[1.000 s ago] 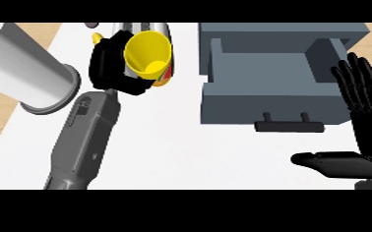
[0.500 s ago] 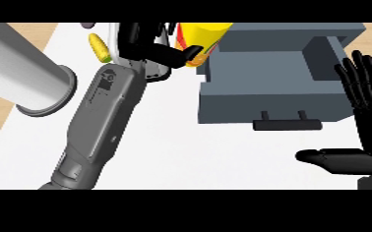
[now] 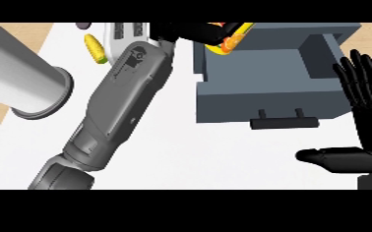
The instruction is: Pick up the cup, place it into the drawer and close the drawer
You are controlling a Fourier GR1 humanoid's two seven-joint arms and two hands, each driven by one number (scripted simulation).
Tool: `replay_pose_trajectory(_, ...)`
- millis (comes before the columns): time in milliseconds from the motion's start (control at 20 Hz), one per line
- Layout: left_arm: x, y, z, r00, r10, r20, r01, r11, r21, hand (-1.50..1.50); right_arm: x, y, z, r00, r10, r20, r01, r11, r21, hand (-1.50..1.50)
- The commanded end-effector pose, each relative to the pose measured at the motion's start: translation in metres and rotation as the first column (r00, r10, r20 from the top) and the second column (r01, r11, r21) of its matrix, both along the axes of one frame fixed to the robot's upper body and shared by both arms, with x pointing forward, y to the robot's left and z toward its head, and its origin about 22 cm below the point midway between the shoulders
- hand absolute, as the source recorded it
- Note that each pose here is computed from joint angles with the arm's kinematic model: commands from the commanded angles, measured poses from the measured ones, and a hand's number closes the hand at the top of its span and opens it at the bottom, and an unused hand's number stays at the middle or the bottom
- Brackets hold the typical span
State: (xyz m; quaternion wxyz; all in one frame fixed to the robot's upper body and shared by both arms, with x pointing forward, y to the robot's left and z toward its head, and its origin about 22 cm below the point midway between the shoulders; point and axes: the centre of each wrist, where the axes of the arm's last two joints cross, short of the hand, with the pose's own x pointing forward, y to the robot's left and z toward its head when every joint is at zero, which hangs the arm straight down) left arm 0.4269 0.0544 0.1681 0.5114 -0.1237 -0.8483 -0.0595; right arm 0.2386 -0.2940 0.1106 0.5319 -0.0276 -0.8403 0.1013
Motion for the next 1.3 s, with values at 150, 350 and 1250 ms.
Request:
replay_pose_trajectory(150, 0.001, -0.02, -0.024, 0.996, 0.058, -0.074, -0.053, 0.996, 0.066, 1.5, 0.006, 0.005, 0.003, 1.0, 0.027, 0.011, -0.027, 1.0, 0.003, -1.5)
replay_pose_trajectory(350, 0.003, -0.024, -0.023, 0.996, 0.021, -0.088, -0.013, 0.996, 0.093, 1.5, 0.002, 0.005, 0.001, 1.0, -0.017, -0.003, 0.017, 1.0, 0.004, -1.5)
replay_pose_trajectory(1250, -0.008, -0.04, -0.063, 0.979, 0.124, -0.162, -0.044, 0.904, 0.426, -1.5, 0.022, 0.003, 0.011, 0.999, 0.04, 0.013, -0.04, 0.999, -0.016, -1.5)
